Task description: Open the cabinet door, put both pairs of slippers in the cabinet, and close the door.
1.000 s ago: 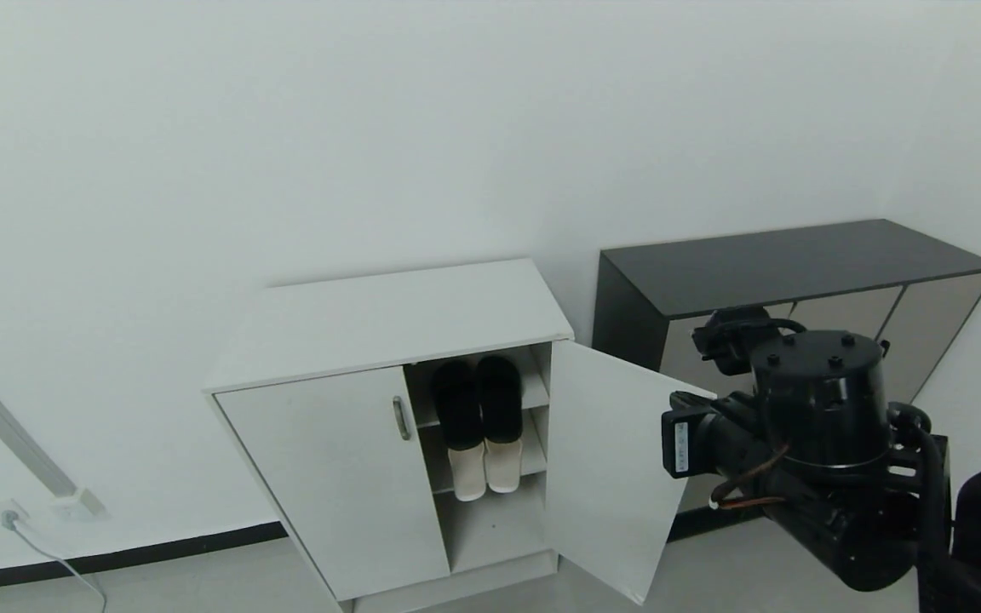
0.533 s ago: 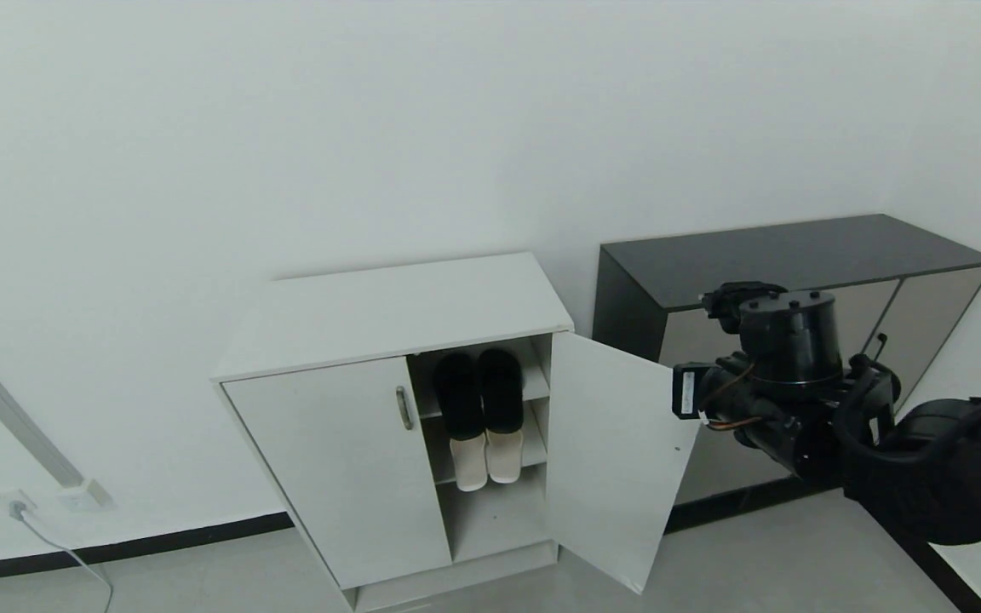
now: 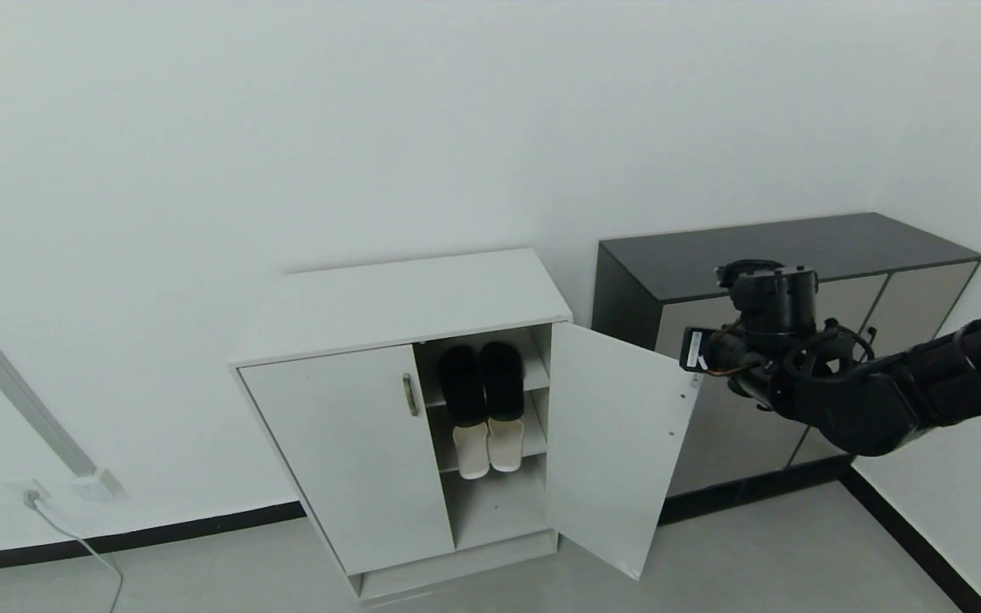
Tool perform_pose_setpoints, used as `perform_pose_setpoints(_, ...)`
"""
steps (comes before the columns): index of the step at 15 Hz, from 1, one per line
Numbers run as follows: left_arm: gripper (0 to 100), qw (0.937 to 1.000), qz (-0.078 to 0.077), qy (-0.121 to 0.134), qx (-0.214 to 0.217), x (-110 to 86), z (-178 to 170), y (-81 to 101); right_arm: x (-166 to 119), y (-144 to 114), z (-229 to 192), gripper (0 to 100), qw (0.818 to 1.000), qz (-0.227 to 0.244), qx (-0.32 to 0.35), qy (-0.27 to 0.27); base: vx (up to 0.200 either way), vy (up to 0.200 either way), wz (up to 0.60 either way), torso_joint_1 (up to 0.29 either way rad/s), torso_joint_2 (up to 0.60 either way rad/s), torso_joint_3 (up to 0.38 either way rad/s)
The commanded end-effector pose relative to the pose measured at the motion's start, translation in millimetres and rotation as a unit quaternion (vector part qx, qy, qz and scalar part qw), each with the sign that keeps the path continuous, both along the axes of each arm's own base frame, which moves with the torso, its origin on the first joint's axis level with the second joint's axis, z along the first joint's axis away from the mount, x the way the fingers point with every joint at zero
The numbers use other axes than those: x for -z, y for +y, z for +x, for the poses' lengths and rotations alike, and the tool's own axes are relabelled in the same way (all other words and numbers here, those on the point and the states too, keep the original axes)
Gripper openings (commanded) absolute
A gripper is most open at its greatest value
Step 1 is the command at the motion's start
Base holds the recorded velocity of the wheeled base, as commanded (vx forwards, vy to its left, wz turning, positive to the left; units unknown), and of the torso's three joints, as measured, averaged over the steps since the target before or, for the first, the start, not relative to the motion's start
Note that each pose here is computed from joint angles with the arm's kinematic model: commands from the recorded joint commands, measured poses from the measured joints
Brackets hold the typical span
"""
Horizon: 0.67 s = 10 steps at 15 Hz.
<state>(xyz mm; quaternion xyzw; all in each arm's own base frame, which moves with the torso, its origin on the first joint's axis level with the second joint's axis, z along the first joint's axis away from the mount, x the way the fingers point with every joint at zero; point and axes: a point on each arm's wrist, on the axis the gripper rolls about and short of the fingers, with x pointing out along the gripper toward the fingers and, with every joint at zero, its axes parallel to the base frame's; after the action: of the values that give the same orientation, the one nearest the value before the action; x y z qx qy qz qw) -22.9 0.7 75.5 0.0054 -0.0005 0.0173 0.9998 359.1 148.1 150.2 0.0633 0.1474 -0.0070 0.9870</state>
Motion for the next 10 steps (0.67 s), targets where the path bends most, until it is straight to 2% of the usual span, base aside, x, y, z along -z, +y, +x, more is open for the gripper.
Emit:
perform_pose_setpoints(1,0,1.0000,0.000,0.001,0.000,0.0,0.1,0.0,18.0,-4.5,26.1,0,1.000,-0.003,0.014,0.010,0.000,0.000,0.00,0.000,0.00,0.000)
perform_pose_setpoints(10,0,1.0000,0.001,0.001,0.000,0.0,0.1,0.0,60.3,-27.5,89.6,0,0.999,0.000,0.049,0.019,0.000,0.000,0.00,0.000,0.00,0.000)
